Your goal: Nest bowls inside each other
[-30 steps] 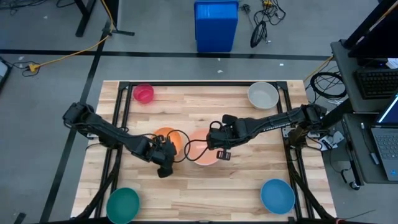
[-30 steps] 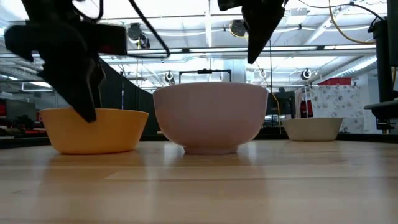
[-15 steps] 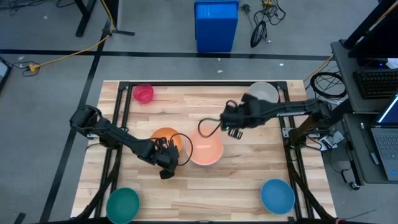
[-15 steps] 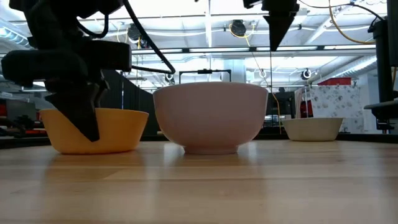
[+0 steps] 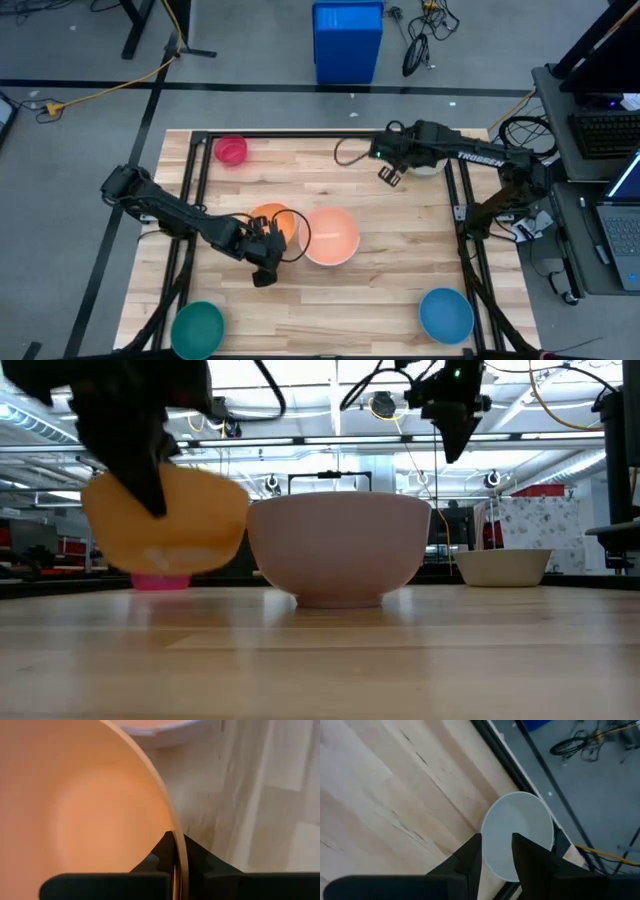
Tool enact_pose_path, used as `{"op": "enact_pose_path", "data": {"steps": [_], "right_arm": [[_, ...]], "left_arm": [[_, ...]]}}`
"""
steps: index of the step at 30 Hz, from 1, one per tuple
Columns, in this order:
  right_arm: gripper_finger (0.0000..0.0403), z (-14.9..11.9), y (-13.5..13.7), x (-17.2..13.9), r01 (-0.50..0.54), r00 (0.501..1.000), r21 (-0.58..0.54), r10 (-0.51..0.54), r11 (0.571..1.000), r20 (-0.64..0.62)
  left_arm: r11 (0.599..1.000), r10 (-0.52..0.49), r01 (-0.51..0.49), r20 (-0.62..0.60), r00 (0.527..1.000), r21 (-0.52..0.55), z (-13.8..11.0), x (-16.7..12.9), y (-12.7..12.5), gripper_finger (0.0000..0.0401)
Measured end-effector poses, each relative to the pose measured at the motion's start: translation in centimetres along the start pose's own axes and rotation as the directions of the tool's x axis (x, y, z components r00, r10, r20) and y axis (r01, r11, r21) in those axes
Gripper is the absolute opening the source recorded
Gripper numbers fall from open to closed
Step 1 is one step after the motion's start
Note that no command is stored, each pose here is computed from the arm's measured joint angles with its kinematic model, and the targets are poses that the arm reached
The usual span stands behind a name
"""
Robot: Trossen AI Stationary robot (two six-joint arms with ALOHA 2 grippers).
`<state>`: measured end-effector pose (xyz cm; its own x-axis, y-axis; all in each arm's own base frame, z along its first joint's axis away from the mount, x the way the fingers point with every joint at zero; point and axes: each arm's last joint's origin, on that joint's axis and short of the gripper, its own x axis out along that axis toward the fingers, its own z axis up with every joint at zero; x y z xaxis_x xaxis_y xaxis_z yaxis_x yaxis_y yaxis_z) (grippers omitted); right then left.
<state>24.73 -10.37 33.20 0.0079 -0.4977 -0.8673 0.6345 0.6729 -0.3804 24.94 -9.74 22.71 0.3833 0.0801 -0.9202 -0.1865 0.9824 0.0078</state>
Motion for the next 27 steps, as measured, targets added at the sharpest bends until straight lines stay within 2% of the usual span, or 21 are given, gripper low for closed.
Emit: {"op": "enact_pose_path", "data": {"steps": [5,9,13,20,27], "right_arm": [[0.0094,0.2,-1.6,3.5,-0.098,0.993,0.021,0.099,0.995,-0.066],[0.0103,-1.2,-2.6,6.9,-0.071,0.982,0.068,0.082,0.995,-0.172],[0.0137,-2.5,-3.1,9.5,-0.046,0.970,0.107,0.070,0.993,-0.234],[0.0199,-3.7,-2.5,11.6,-0.061,0.963,0.109,0.088,0.992,-0.255],[0.0219,-4.6,-1.9,13.2,-0.066,0.966,0.099,0.088,0.993,-0.244]], "left_arm": [[1.000,-0.007,0.007,0.020,1.000,-0.001,0.9,-3.6,0.3,0.0000],[1.000,-0.008,0.008,0.049,0.999,-0.004,1.8,-6.5,0.6,0.0000],[1.000,-0.012,0.009,0.111,0.994,0.023,2.8,-8.6,0.6,0.0000],[0.996,-0.003,-0.015,0.194,0.981,0.090,4.0,-10.3,0.7,0.0000],[0.989,-0.055,0.014,0.276,0.960,0.147,5.4,-10.4,0.9,0.0000]]}}
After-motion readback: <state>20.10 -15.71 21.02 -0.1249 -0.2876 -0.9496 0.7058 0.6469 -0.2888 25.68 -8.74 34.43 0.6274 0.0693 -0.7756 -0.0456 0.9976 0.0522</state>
